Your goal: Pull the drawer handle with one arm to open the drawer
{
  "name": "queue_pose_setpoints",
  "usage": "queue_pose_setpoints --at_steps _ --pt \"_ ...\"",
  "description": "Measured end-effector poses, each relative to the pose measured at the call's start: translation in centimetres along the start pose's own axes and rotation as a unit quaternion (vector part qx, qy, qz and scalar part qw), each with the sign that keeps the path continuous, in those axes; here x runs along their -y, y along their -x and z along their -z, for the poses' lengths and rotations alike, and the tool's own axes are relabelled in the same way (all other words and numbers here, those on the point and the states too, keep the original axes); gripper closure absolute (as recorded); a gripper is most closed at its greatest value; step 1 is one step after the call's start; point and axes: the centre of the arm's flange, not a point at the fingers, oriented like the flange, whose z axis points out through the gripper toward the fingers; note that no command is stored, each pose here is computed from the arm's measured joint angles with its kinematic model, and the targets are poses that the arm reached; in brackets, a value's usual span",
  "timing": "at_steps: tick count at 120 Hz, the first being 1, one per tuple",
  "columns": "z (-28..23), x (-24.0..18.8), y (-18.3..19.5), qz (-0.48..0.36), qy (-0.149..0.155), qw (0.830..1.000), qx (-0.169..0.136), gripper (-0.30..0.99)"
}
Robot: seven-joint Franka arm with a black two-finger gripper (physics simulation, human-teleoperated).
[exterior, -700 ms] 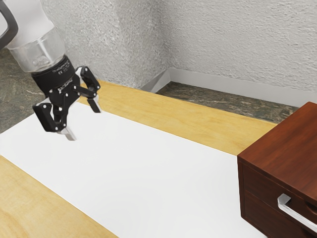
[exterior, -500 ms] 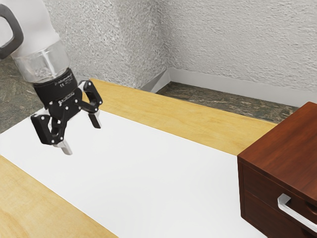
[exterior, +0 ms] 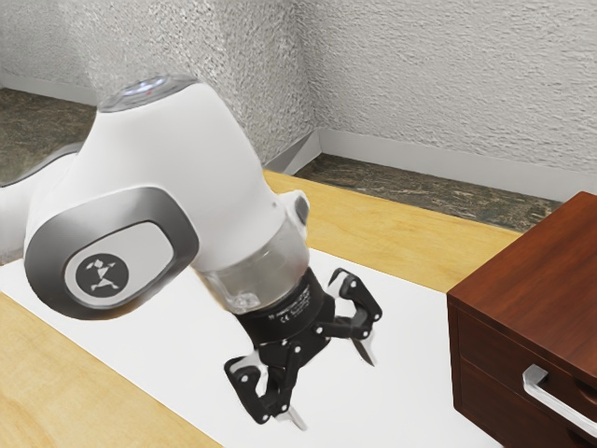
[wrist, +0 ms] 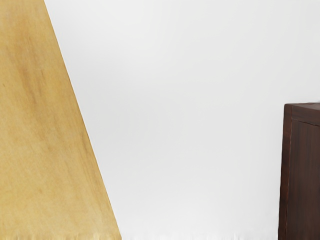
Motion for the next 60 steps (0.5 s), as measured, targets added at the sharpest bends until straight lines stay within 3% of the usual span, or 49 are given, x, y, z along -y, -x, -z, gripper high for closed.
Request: queue_pose_setpoints --at_steps 12,31,60 --pt "-0.5 -0.3 2.5 -0.027 0.009 0.999 0.022 0.00" --pt "-1.4 -0.8 5.3 -0.046 0.018 0.998 0.030 0.00" --pt "-3.2 -2.6 8.8 -0.059 0.024 0.998 0.023 0.00"
